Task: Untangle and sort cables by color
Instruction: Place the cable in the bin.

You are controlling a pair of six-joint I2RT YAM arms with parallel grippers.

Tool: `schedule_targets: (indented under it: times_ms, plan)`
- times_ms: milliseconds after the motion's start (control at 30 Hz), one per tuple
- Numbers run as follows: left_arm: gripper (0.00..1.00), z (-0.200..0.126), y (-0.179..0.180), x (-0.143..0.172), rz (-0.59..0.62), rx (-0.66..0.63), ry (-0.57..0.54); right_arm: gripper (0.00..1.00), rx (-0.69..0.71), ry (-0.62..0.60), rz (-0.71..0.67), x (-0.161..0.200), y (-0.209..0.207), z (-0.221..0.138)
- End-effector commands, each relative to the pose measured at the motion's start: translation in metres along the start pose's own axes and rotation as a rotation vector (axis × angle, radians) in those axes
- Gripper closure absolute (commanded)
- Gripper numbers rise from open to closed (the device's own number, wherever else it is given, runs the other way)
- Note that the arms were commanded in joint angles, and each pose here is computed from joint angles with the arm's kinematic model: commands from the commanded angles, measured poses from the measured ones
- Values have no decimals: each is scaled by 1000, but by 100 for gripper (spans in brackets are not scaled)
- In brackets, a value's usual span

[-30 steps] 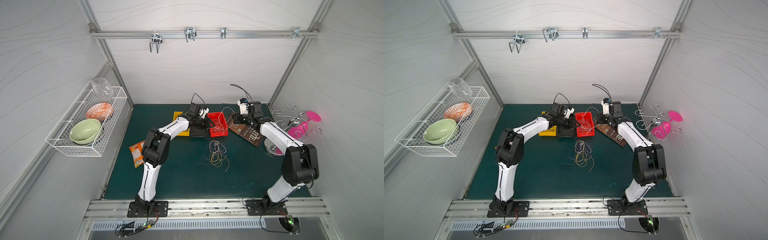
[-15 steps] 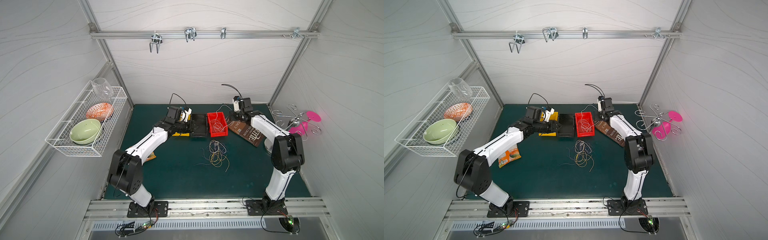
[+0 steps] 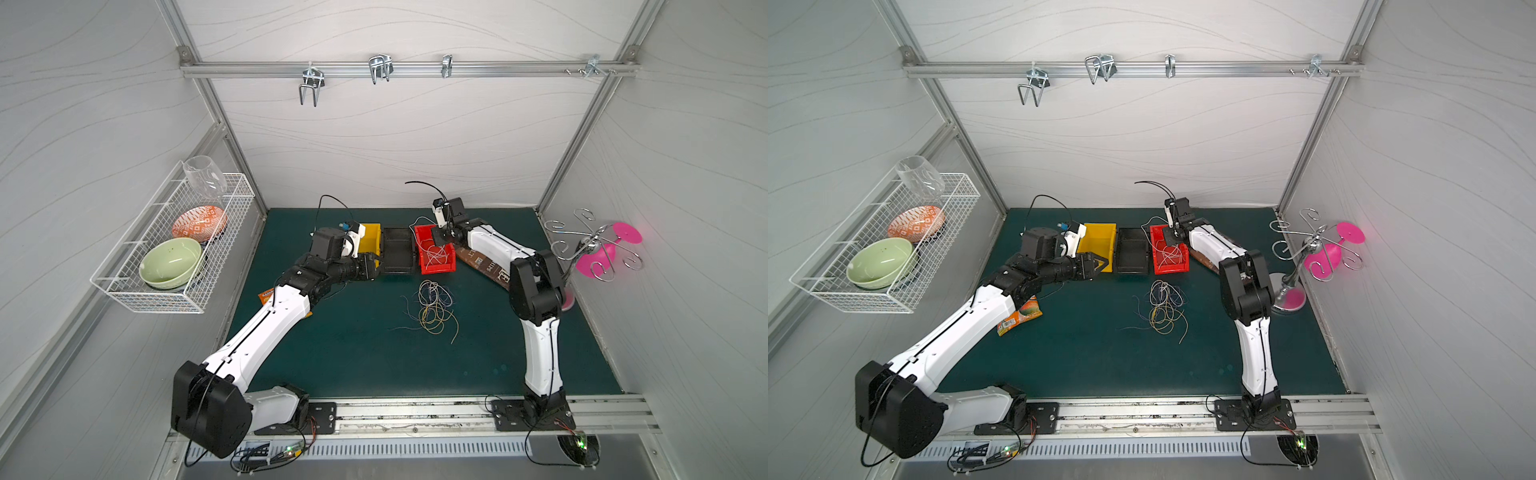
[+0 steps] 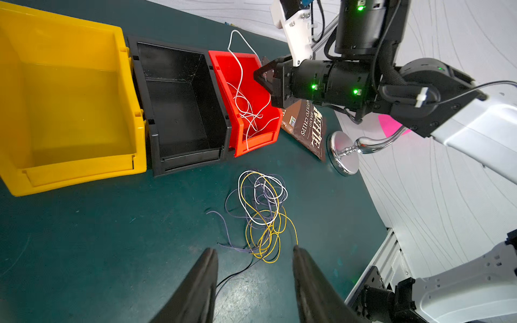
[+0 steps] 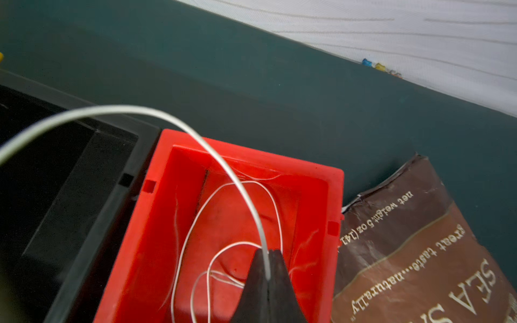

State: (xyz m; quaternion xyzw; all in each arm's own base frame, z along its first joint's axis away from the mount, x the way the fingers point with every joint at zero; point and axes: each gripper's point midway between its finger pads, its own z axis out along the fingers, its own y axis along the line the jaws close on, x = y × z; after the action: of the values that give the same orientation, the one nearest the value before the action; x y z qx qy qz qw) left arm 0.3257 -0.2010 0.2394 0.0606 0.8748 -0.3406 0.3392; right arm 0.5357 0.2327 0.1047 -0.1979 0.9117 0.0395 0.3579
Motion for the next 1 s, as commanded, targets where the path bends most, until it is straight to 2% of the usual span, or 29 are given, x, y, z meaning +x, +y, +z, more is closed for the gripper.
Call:
schedule_targets:
  times_ms: [0,167,267,433,700,767,867,967]
  plan:
    - [52,-6,-1,-9,25,-8,-33,100,-7,58,-3,14,4,16]
    - [52,-6,-1,-9,30,-10,-30,100,-11,73,-4,22,6,28]
    - [52,-6,0,-8,34,-14,-27,83,-24,59,-22,16,7,22]
    - [52,-6,-1,-9,36,-12,-29,63,-37,8,-54,-3,9,-8]
    - [52,-9,-3,-11,45,-10,-37,48,-21,-41,-82,-21,2,-66]
    - [52,-10,-3,-12,49,-11,-39,42,-69,-69,-84,-26,10,-79]
    - [52,-10,-2,-12,52,-17,-42,33,-179,-97,-87,-28,31,-85]
    - [52,-11,-3,-13,56,-16,-42,32,-223,-79,-92,-24,45,-73]
